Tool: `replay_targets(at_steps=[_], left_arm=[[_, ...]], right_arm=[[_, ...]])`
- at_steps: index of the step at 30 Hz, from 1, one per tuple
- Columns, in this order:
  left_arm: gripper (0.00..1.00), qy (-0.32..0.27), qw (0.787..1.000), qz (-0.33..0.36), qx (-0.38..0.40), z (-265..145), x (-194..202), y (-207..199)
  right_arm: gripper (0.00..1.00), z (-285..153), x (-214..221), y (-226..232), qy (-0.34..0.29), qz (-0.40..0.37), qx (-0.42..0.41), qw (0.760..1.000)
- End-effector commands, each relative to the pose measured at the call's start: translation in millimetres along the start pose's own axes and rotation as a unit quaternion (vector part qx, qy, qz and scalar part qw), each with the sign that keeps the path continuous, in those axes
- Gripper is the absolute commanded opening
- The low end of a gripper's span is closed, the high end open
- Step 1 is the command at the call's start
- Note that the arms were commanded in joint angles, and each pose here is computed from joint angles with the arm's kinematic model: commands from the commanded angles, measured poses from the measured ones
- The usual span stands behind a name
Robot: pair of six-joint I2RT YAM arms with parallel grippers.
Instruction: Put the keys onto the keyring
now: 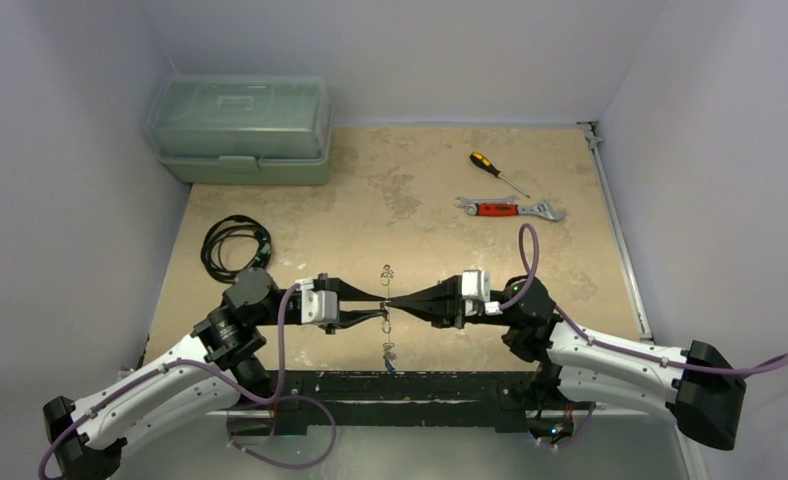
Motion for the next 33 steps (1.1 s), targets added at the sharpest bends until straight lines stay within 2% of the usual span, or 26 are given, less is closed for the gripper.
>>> replay_targets(at_steps=[1, 8, 15, 17, 24, 26, 31, 33], left_arm=[[0.22, -0.020, 1.000, 0.008, 0.000, 2, -11, 6], [0.18, -0.021, 1.000, 0.004, 0.001, 4, -10, 6], [0.07, -0.018, 1.000, 0.002, -0.001, 5, -10, 7], [0.00, -0.014, 1.000, 0.002, -0.010, 4, -9, 9], [0.00, 0.050, 0.997, 0.005, -0.055, -1, -2, 20], [0.00, 0.065, 0.996, 0.004, -0.058, -1, 0, 21], [0.00, 0.115, 0.992, 0.003, -0.057, -4, 9, 22], [0.00, 0.130, 0.990, 0.005, -0.055, -4, 13, 22]], right_arm=[[0.00, 5, -16, 2, -0.041, -0.019, -0.014, 0.999], [0.00, 6, -13, 2, -0.036, -0.018, -0.020, 0.999], [0.00, 8, -9, 1, -0.026, -0.013, -0.026, 0.999], [0.00, 9, -7, 1, -0.023, -0.011, -0.028, 0.999], [0.02, 10, -7, -5, -0.003, 0.002, 0.006, 1.000], [0.12, 10, -5, -9, 0.019, 0.009, 0.025, 0.999], [0.49, 5, -12, -18, 0.082, -0.017, 0.077, 0.994], [0.54, 3, -20, -22, 0.108, -0.036, 0.101, 0.988]])
Point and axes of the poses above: each gripper's point midway between its finger pads, its own z axis out along the fingers, its own y axis along the line the jaws close on, x = y × z, the point moved 9 cm from there along -z, back along the fingers, and after that the axes turned 12 degrees about z, right-handed, at the moved point
